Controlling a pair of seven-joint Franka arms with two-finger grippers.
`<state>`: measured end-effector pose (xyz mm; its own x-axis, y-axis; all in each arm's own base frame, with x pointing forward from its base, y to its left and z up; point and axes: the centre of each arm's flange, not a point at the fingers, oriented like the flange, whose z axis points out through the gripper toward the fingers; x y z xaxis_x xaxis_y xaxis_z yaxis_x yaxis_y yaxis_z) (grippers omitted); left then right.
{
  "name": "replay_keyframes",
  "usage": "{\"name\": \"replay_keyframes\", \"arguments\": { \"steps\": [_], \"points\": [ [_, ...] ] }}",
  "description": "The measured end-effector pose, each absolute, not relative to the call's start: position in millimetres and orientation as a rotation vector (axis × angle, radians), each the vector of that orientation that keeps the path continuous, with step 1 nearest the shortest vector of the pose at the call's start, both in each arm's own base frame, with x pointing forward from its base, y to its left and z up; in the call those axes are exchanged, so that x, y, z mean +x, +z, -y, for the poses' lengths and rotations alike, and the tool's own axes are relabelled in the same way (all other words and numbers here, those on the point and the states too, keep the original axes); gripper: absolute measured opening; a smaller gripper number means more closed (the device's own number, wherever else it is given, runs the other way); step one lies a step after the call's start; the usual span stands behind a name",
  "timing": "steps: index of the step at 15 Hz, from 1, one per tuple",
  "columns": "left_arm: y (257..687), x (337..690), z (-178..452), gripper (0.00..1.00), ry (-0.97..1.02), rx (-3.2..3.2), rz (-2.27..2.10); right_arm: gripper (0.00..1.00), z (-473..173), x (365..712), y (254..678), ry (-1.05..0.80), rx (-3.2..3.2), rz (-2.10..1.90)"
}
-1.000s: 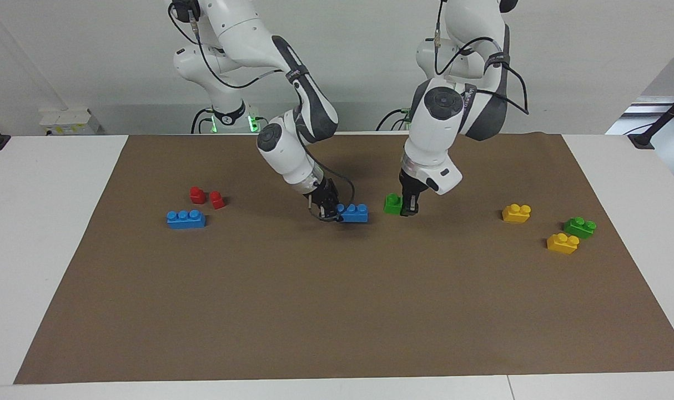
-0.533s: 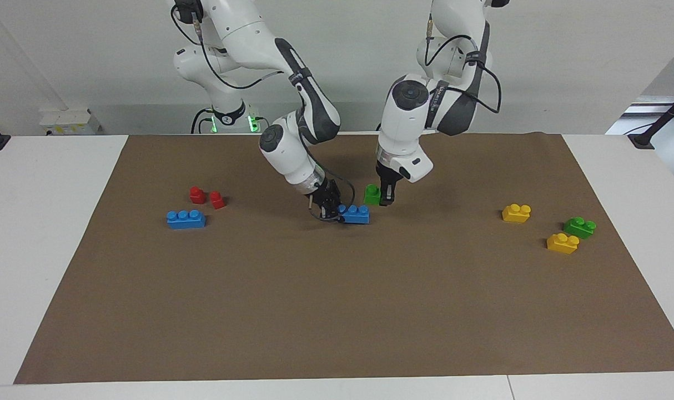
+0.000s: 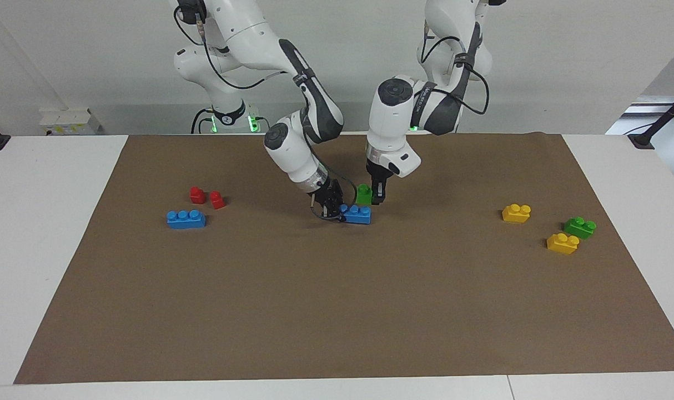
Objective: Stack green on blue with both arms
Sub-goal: 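Carry the green brick and blue brick toward the table center with both grippers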
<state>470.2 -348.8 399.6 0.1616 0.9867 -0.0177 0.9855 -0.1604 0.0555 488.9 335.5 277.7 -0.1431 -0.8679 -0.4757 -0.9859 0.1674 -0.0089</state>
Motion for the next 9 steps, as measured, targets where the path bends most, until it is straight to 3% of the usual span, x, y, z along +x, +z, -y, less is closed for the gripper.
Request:
{"name": "replay_keyframes", "arguments": {
  "steps": [9],
  "points": [
    [379,463,349,0.34,0.070,2.345,-2.001,0.34,-337,486,277,0.419,-1.787,-2.050]
  ]
}}
